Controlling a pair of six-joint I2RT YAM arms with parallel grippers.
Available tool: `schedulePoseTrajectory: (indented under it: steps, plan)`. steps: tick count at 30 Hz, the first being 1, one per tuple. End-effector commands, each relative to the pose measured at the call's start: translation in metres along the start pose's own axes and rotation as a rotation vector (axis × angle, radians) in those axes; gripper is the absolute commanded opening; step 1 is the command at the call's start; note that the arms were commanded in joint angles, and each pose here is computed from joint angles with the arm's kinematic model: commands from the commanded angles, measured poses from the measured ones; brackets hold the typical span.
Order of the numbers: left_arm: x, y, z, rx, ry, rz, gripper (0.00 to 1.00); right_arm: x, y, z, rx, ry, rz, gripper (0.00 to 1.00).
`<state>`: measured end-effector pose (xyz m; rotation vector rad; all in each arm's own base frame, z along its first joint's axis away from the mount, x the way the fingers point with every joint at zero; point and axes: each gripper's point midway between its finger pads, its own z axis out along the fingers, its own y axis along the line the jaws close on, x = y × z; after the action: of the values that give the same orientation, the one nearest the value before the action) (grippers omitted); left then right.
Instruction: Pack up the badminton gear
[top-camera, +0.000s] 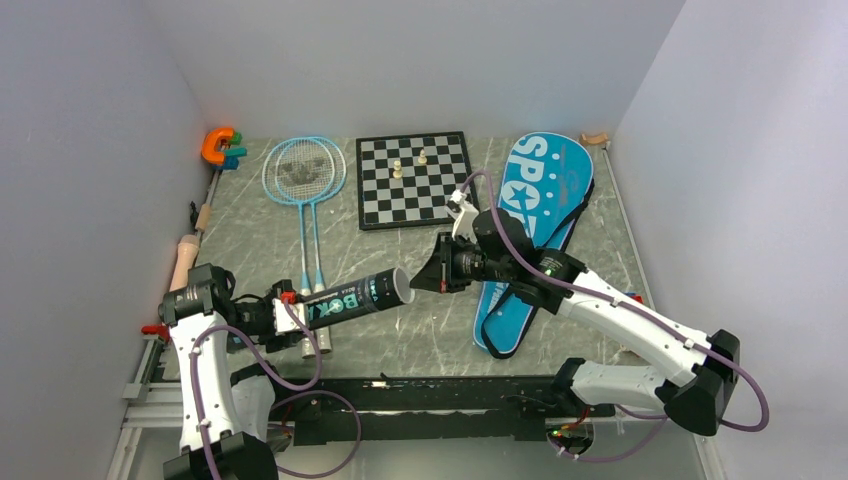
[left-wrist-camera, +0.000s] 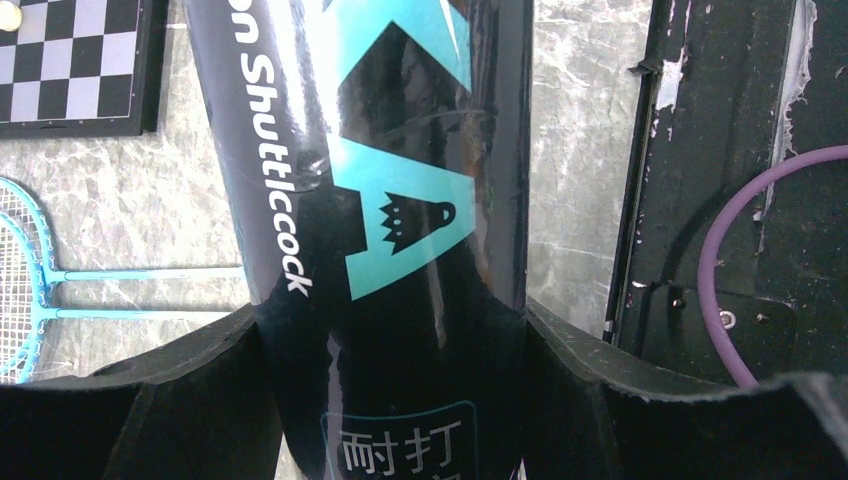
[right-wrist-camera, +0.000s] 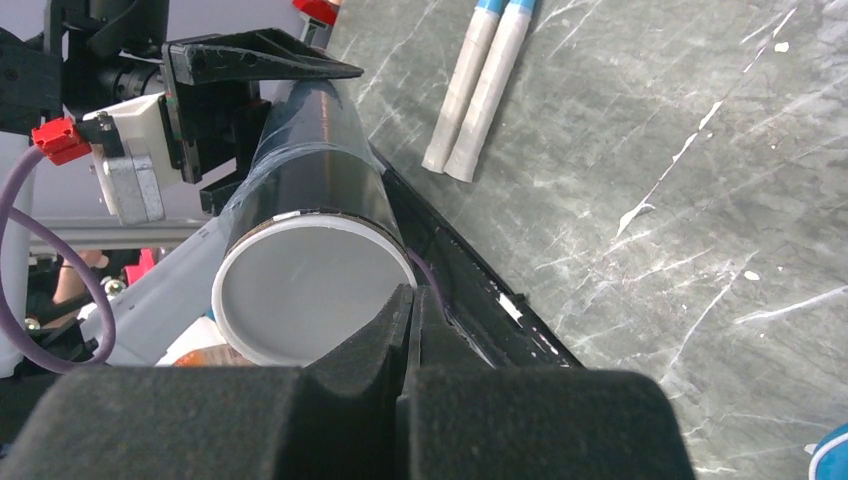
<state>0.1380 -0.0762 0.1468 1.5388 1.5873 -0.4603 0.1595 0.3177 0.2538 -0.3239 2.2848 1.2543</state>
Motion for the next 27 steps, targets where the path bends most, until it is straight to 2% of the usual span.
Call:
schedulePoseTrajectory:
  steps: [1, 4, 5, 8, 12, 16, 19, 20, 24, 27]
  plan:
    - [-0.0158, 0.0065, -0.0026, -0.026, -0.051, 0.030, 0.09, -0.0115, 0.0218, -0.0015, -0.056, -0.035, -0.022, 0.00]
    - [-0.0150, 0.0055, -0.0018, -0.022, -0.052, 0.026, 0.09, -0.0094, 0.0226, -0.0007, -0.055, -0.028, -0.024, 0.00]
    - [-0.0152, 0.0055, -0.0018, -0.023, -0.053, 0.027, 0.09, -0.0086, 0.0227, -0.0001, -0.055, -0.026, -0.025, 0.03]
    - [-0.0156, 0.0061, -0.0018, -0.027, -0.055, 0.028, 0.09, -0.0082, 0.0246, 0.0007, -0.056, -0.026, -0.030, 0.19]
    - [-0.0165, 0.0069, -0.0025, -0.028, -0.055, 0.029, 0.09, -0.0067, 0.0257, 0.0037, -0.045, -0.018, -0.043, 0.50]
    - [-0.0184, 0.0073, -0.0030, -0.029, -0.060, 0.027, 0.09, -0.0051, 0.0245, 0.0067, -0.017, -0.015, -0.065, 0.60]
    - [-0.0183, 0.0078, -0.0030, -0.031, -0.060, 0.027, 0.09, -0.0062, 0.0210, 0.0072, 0.019, -0.023, -0.075, 0.60]
    - [-0.0183, 0.0080, -0.0029, -0.032, -0.061, 0.025, 0.09, -0.0062, 0.0203, 0.0067, 0.029, -0.024, -0.076, 0.57]
    - [-0.0173, 0.0083, -0.0028, -0.030, -0.059, 0.019, 0.09, -0.0088, 0.0223, 0.0042, 0.034, -0.043, -0.082, 0.33]
    - [-0.0172, 0.0085, -0.0025, -0.028, -0.060, 0.016, 0.09, -0.0079, 0.0250, 0.0050, 0.033, -0.038, -0.089, 0.32]
